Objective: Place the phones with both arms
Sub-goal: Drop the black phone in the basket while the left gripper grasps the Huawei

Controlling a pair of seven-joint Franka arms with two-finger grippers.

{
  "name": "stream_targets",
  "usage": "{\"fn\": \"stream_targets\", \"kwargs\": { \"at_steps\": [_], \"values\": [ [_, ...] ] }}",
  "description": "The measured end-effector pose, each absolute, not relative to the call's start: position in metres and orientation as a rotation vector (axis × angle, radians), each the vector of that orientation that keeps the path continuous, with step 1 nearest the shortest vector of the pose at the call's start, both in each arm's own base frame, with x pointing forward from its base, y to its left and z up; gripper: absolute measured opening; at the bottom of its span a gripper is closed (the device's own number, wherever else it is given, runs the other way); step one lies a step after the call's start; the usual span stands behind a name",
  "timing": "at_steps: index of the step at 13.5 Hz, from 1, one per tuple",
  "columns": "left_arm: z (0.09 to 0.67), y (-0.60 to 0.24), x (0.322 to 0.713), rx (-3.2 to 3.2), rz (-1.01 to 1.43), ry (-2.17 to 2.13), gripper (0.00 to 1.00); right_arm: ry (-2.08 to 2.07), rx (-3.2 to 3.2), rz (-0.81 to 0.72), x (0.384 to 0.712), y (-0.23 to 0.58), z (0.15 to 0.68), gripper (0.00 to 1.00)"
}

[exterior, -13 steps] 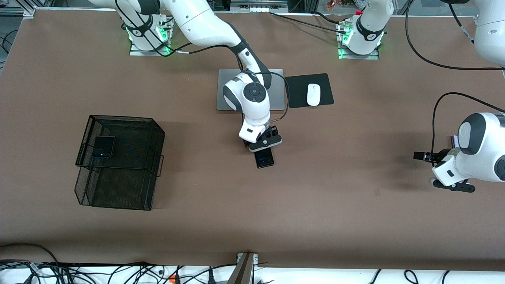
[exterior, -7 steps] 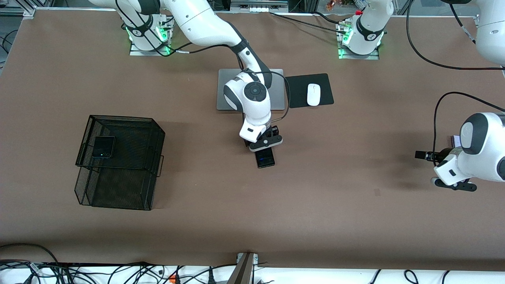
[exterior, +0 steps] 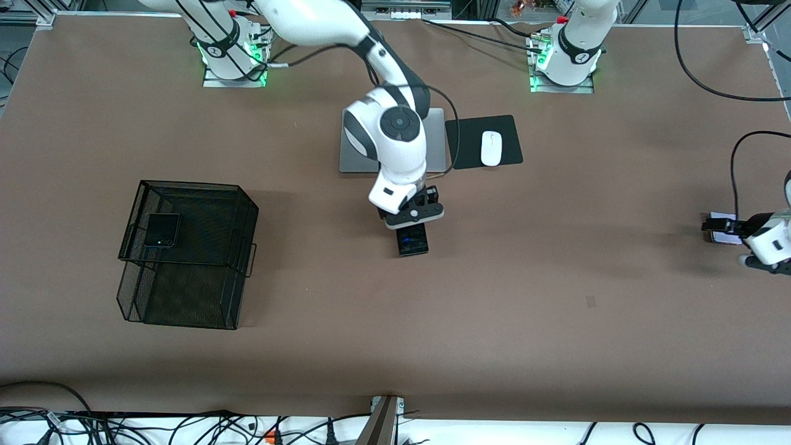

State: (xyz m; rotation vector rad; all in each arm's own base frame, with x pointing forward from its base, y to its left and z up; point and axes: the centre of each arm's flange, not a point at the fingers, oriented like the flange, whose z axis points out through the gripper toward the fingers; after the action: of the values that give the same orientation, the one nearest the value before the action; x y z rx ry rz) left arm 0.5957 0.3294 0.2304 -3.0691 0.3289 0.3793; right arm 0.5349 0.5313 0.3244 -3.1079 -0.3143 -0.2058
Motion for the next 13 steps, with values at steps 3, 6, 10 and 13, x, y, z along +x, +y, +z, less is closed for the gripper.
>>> {"fn": "stream_targets", "kwargs": {
  "at_steps": [3, 6, 10, 13],
  "values": [
    [0.205, 0.359, 0.568, -3.074, 0.282, 0.309, 1.0, -0.149, -3.217, -0.063, 0.556, 0.458, 0.402, 0.79],
    [0.2, 0.365, 0.561, -3.081, 0.27, 0.295, 1.0, -0.028, -3.256, 0.017, 0.579, 0.359, 0.435, 0.79],
    [0.198, 0.366, 0.559, -3.085, 0.269, 0.29, 1.0, 0.024, -3.263, 0.123, 0.6, 0.202, 0.442, 0.79],
    [0.192, 0.372, 0.553, -3.094, 0.278, 0.274, 1.0, -0.008, -3.262, 0.135, 0.604, 0.126, 0.426, 0.79]
  ]
}}
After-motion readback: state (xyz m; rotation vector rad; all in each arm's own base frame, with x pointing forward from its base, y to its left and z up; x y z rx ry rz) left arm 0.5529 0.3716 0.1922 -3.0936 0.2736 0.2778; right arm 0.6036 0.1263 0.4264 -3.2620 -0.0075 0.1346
